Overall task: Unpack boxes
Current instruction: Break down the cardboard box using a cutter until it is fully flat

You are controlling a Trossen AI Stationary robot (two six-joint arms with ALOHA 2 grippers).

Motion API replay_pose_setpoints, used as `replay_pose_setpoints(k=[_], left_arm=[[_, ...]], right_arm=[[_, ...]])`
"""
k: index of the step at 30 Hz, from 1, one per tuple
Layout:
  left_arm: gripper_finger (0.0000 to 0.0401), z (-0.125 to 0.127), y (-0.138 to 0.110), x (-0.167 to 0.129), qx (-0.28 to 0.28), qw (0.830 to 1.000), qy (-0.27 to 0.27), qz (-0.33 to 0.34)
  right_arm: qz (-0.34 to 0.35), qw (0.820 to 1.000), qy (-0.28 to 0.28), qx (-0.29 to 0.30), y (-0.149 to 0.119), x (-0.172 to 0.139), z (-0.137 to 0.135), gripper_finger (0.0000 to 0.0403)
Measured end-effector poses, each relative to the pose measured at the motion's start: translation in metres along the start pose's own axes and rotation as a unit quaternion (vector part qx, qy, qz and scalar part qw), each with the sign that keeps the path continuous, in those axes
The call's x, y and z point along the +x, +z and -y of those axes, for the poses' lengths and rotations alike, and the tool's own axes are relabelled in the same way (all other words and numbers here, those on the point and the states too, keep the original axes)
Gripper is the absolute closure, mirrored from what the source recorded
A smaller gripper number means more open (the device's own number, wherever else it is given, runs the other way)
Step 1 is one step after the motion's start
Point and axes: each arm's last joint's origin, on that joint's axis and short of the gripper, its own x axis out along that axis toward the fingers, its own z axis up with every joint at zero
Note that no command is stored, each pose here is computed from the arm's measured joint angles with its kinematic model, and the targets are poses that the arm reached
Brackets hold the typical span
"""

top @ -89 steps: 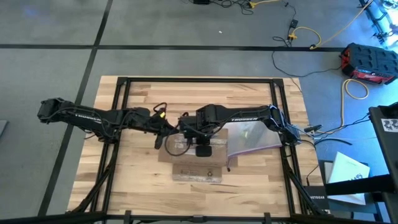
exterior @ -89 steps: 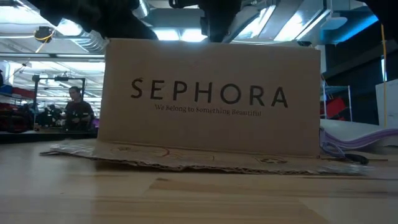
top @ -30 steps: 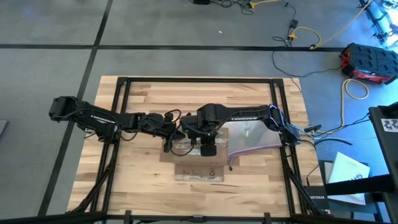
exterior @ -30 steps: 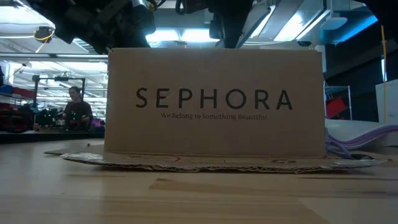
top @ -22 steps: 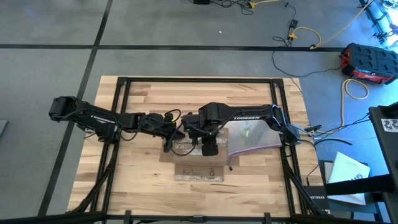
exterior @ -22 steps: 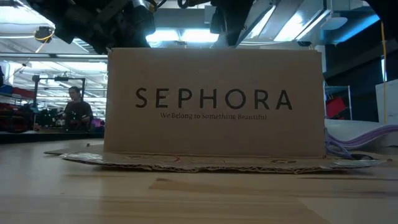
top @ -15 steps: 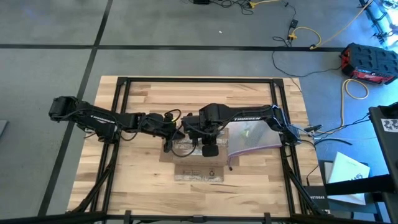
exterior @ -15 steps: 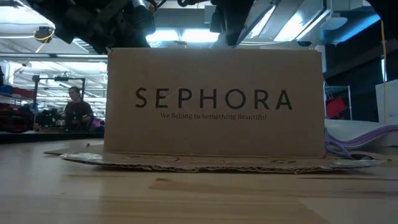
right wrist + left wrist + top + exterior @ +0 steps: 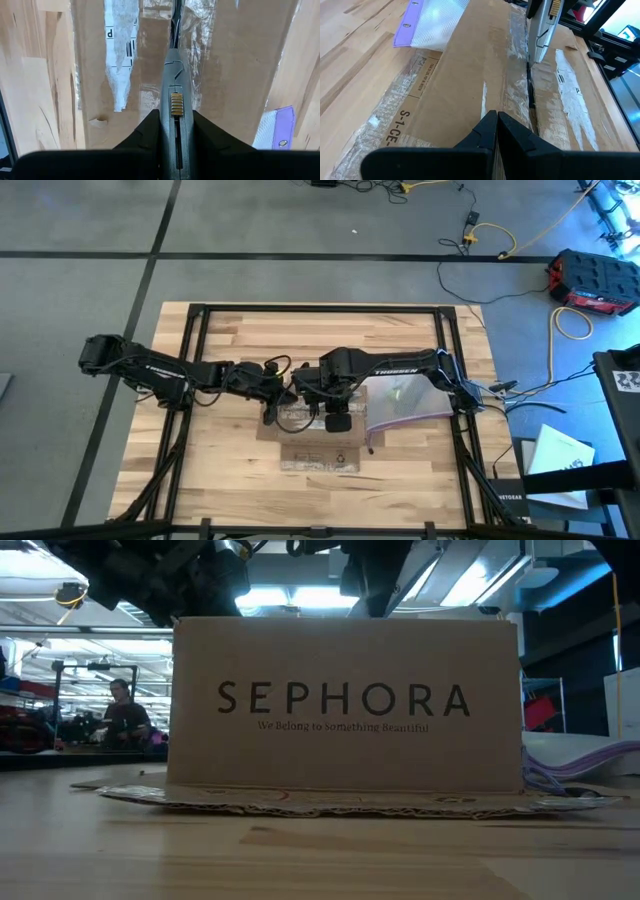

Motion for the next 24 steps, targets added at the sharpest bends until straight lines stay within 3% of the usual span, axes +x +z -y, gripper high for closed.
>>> replay_pose_setpoints(k=[24], left_arm=[[0.0401,-0.0001,0.0002,0.0,0.001,1.0,0.001,0.001]], right_arm=[[0.004,1.0,-0.017,-0.005,-0.002,-0.003,-0.0048,0.0348]])
